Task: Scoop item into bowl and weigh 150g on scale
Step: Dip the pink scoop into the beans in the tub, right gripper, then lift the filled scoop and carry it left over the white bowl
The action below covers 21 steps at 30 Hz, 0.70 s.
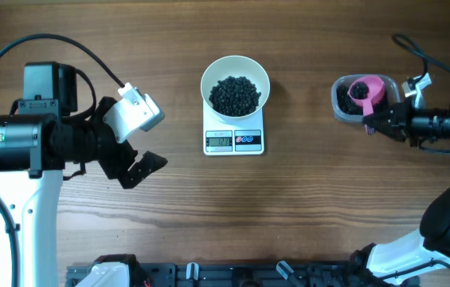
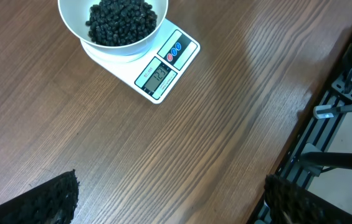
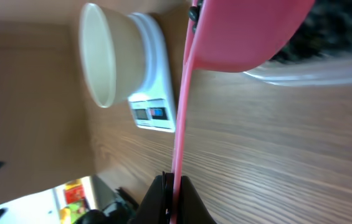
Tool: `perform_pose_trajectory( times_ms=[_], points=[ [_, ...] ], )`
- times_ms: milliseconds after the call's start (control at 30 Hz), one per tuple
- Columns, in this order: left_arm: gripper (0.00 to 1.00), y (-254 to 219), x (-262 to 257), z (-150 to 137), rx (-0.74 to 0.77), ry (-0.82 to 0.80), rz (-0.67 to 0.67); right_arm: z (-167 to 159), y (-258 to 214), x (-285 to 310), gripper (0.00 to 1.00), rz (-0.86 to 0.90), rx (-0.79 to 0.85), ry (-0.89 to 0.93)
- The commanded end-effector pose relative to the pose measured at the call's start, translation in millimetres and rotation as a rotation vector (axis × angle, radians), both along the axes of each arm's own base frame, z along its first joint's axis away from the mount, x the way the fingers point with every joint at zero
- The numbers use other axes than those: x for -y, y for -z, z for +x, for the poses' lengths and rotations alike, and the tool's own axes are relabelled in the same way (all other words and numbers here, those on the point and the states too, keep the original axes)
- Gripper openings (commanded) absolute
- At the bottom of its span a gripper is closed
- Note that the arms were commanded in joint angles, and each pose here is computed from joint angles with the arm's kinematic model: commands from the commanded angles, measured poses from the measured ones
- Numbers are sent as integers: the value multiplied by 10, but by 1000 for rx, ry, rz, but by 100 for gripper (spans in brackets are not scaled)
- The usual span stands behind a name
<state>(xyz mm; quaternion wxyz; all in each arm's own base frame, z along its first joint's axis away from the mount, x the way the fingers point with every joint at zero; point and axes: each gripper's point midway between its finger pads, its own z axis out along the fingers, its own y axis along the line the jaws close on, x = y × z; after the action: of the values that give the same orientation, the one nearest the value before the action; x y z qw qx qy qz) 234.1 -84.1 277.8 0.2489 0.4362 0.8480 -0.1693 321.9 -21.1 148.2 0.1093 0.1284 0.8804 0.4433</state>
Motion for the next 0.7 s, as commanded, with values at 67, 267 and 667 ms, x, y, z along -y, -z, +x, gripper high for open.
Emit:
perform_pose_trajectory(
  times_ms=[67, 267, 667],
  points=[
    [100, -67, -2, -4, 28, 5, -4, 95, -352, -268, 4, 141, 141, -28],
    [100, -67, -2, -4, 28, 5, -4, 83, -401, -663, 4, 170, 150, -138],
    [100, -67, -2, -4, 28, 5, -4, 119, -444, -1603, 4, 174, 295, -423]
  ],
)
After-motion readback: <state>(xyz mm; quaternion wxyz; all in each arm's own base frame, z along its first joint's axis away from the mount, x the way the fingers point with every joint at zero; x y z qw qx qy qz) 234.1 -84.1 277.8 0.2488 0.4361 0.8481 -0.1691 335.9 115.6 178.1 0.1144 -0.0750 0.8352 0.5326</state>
